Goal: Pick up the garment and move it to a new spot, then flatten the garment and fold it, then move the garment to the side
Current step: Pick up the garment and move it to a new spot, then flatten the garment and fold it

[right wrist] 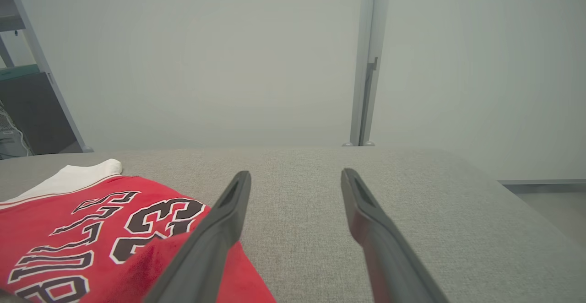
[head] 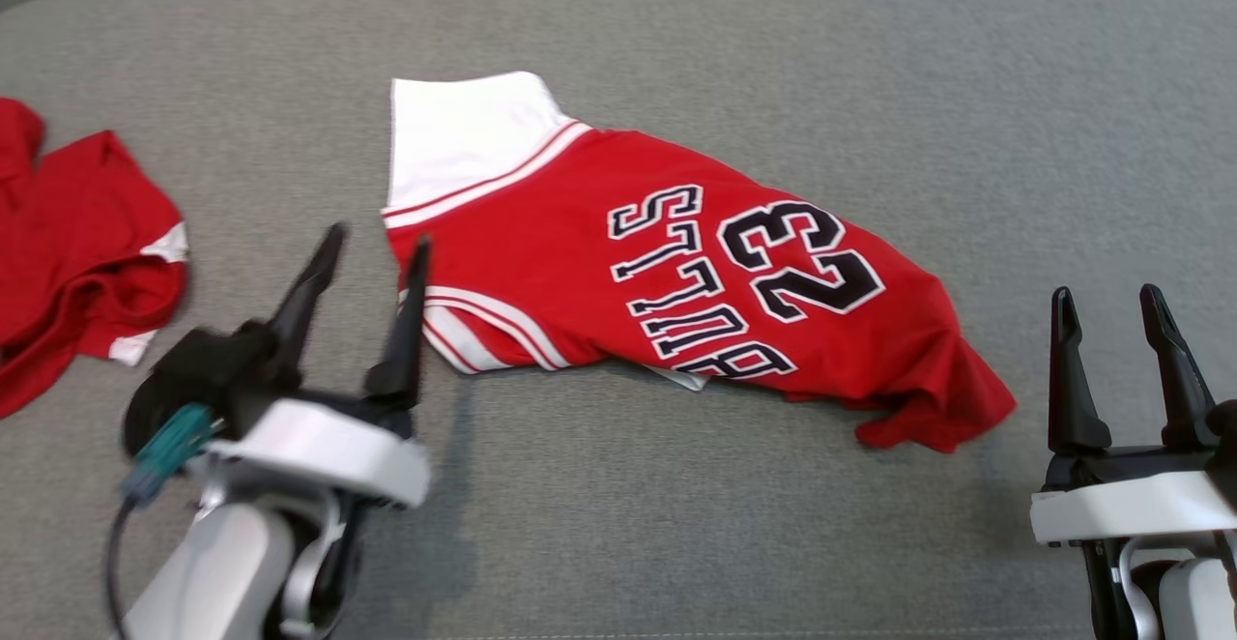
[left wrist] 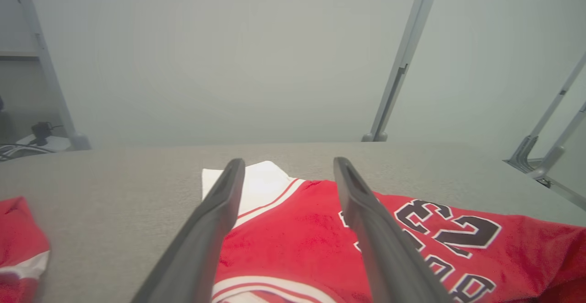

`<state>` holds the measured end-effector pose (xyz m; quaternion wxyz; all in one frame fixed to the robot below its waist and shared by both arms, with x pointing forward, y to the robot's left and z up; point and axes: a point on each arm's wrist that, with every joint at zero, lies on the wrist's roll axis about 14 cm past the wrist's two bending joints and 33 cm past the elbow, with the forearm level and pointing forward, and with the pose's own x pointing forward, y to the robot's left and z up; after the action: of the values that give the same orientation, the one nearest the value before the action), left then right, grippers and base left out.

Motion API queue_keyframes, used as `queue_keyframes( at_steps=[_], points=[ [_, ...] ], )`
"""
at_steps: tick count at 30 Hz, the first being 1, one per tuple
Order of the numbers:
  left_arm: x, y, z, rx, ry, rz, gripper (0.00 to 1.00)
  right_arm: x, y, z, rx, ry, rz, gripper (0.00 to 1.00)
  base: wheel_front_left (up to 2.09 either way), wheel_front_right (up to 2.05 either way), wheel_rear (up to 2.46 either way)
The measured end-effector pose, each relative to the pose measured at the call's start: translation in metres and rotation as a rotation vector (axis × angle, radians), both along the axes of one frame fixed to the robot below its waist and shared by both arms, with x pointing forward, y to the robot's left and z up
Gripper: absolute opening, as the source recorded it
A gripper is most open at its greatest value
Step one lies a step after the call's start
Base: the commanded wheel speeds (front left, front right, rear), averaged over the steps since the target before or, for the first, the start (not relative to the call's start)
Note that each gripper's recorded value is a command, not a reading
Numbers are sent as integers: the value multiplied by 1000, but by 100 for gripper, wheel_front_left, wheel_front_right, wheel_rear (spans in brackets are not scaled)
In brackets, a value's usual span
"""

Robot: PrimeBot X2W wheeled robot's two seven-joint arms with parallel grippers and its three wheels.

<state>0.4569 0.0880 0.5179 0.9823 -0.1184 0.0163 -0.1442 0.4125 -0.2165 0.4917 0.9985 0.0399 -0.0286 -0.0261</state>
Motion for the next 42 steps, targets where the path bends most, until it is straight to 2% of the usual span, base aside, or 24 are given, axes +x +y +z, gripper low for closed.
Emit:
queue_keyframes(
  at_steps=[4, 8, 17, 28, 42],
  points=[
    [-23, 63, -11, 18, 29, 177, 100, 1, 12, 3, 4, -10, 33, 100, 0, 0, 0],
    [-47, 87, -11, 25, 20, 234, 100, -8, 18, 2, 6, -4, 50, 100, 0, 0, 0],
    [-91, 95, -13, 16, 12, 233, 100, -48, 17, -8, 18, 39, 47, 100, 0, 0, 0],
    [-104, 89, -11, 28, -4, 214, 100, -87, 11, -22, 22, 91, 24, 100, 0, 0, 0],
    [-109, 88, -26, 29, 40, 211, 100, -92, 16, -24, 32, 98, 37, 100, 0, 0, 0]
  ],
)
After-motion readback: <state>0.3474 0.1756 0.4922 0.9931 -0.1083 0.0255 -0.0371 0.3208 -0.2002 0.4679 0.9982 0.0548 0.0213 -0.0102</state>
